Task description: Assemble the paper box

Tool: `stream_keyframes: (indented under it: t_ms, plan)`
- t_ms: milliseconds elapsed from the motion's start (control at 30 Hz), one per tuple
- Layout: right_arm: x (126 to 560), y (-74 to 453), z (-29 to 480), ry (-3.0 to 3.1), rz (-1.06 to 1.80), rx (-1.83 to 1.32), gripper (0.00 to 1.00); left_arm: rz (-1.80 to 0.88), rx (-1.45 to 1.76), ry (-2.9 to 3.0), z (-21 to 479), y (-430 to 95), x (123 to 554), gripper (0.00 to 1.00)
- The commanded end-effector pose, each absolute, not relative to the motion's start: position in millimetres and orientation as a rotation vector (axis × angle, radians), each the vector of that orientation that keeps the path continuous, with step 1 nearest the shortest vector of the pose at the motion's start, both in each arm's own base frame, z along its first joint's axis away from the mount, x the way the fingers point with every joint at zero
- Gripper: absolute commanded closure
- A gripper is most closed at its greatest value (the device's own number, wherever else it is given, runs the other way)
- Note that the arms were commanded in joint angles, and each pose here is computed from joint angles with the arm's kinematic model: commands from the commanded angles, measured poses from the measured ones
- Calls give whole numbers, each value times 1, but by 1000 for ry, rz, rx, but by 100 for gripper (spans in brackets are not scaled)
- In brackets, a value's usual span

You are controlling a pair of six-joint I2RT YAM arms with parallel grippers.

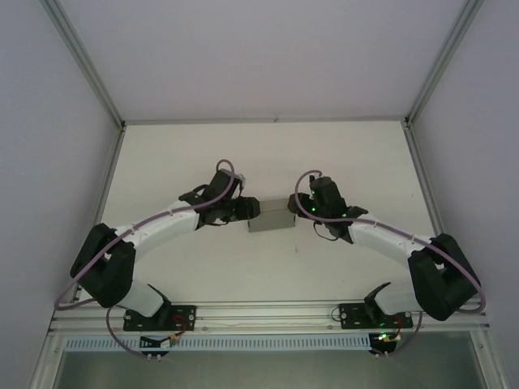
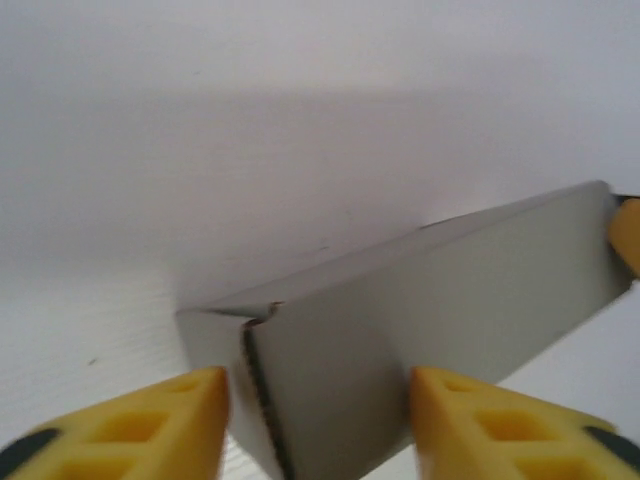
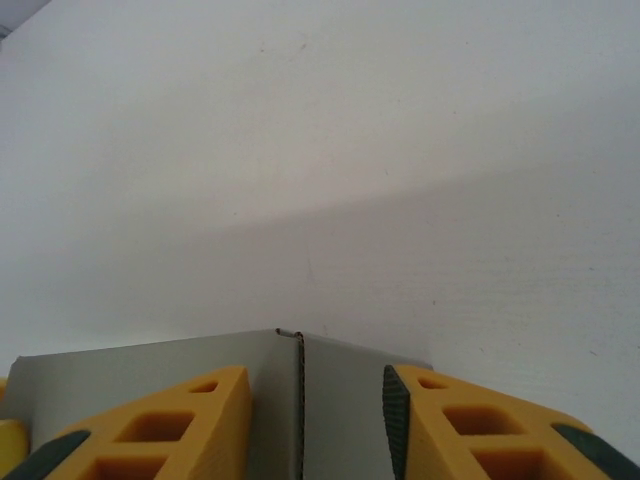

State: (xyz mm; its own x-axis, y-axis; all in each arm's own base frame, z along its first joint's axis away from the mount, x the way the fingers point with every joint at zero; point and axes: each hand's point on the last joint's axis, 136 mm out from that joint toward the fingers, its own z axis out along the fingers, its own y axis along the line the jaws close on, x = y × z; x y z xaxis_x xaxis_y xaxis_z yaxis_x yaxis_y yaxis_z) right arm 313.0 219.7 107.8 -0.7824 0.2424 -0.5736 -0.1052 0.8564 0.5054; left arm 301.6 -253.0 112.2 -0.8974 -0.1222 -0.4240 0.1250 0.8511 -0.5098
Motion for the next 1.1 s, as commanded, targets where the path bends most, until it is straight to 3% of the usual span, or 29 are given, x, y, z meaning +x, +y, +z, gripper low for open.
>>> stream_keyframes:
  t_ms: [0, 233, 367, 567, 633, 733, 800, 900, 1033, 1067]
  plan:
    - [257, 198, 29, 2681, 580, 66, 64, -783, -56, 2650, 70, -245, 283, 69]
    - [249, 221, 44, 2569, 829, -42, 80, -868, -115, 2663, 48, -248, 273, 95]
    - [249, 224, 52, 2528, 852, -95, 91, -852, -106, 2676, 44, -247, 271, 99]
    - [252, 225, 63, 2483, 860, -110, 93, -711, -25, 2690, 51, -244, 269, 97]
    - [256, 227, 70, 2465, 857, -122, 90, -659, 12, 2693, 57, -244, 271, 77]
    - [265, 228, 82, 2464, 813, -140, 81, -594, 59, 2684, 72, -245, 279, 68]
    - [273, 229, 94, 2458, 771, -166, 69, -566, 78, 2668, 84, -245, 285, 46]
    - [288, 227, 115, 2441, 701, -162, 59, -543, 101, 2623, 107, -247, 296, 22]
    - [299, 228, 142, 2409, 644, -218, 38, -518, 119, 2556, 135, -250, 310, 0]
    - [300, 230, 147, 2402, 638, -241, 30, -509, 120, 2540, 142, -249, 314, 0]
